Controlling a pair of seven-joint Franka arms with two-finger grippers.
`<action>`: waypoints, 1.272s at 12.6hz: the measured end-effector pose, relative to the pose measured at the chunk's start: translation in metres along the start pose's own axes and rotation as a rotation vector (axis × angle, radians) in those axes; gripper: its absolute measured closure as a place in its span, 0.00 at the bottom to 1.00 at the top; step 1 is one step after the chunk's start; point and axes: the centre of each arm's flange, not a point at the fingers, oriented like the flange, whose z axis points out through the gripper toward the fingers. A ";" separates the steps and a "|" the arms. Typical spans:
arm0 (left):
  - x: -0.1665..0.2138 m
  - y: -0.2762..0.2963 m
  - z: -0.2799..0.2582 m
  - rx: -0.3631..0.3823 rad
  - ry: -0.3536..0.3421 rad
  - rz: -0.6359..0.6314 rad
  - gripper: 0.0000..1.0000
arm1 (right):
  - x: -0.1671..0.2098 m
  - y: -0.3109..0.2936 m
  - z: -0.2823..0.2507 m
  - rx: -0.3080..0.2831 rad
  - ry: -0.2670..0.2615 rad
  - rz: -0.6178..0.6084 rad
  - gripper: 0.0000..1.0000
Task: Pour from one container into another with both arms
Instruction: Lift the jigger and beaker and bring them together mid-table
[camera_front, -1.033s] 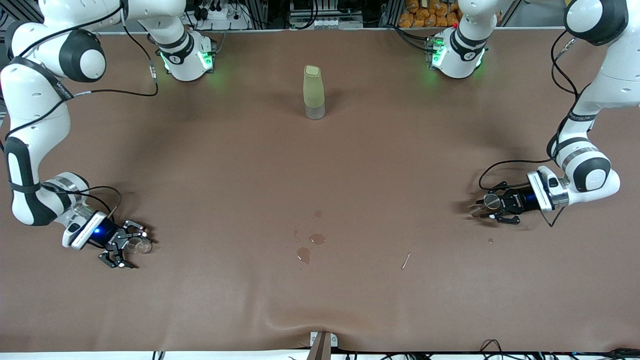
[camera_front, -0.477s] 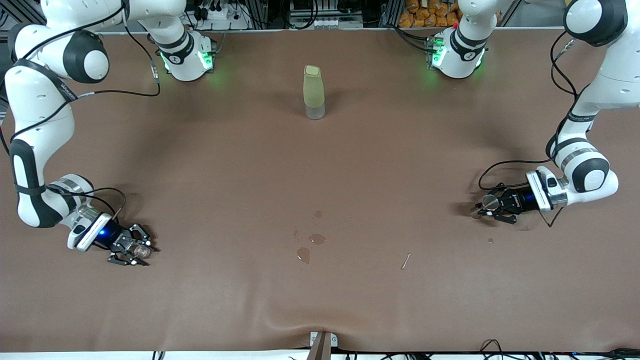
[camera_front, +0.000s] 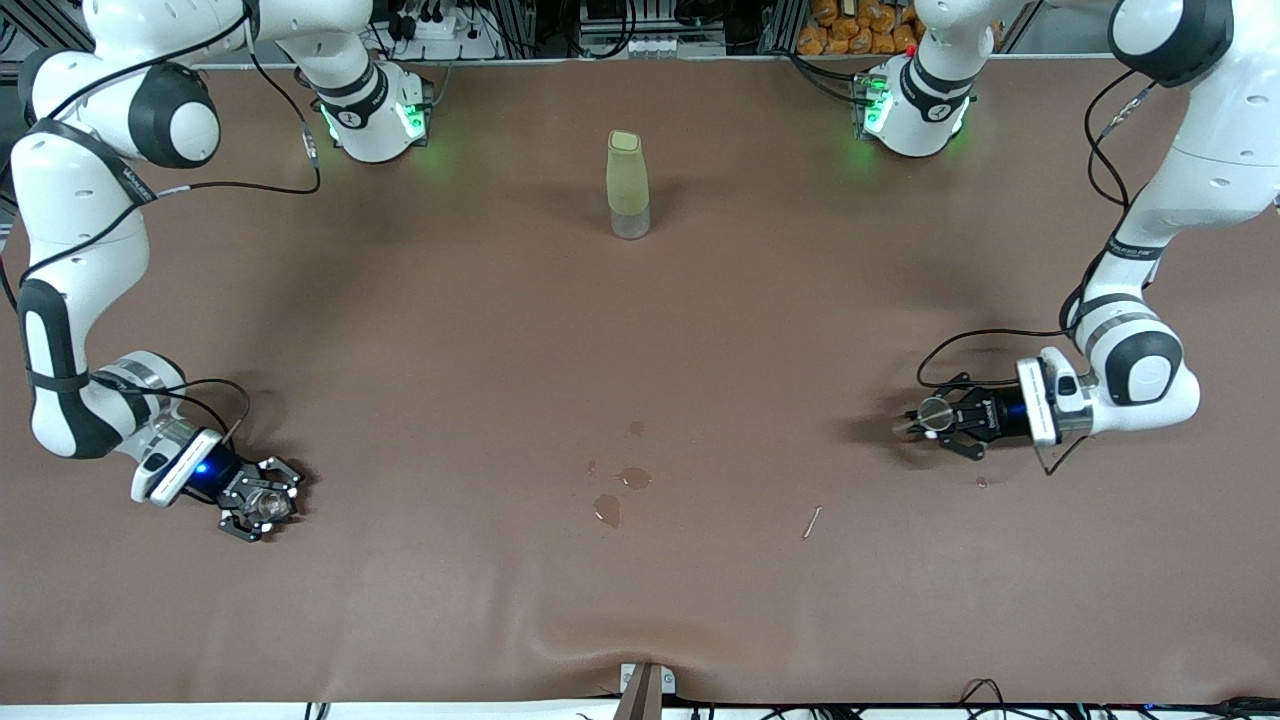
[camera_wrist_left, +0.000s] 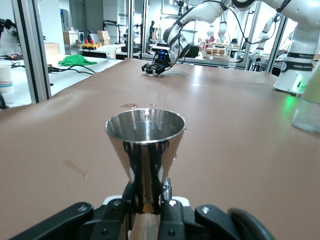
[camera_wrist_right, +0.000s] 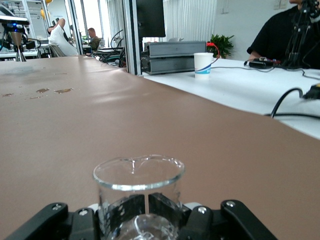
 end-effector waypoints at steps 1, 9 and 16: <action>0.019 -0.006 0.019 0.005 -0.021 -0.002 0.79 | 0.009 0.004 0.007 0.006 0.004 -0.020 0.88; 0.109 0.008 0.220 0.157 0.003 -0.083 0.79 | 0.095 -0.015 0.119 0.145 0.061 0.014 0.88; 0.162 0.043 0.366 0.275 0.036 -0.186 0.79 | 0.235 -0.047 0.187 0.267 0.123 0.022 0.88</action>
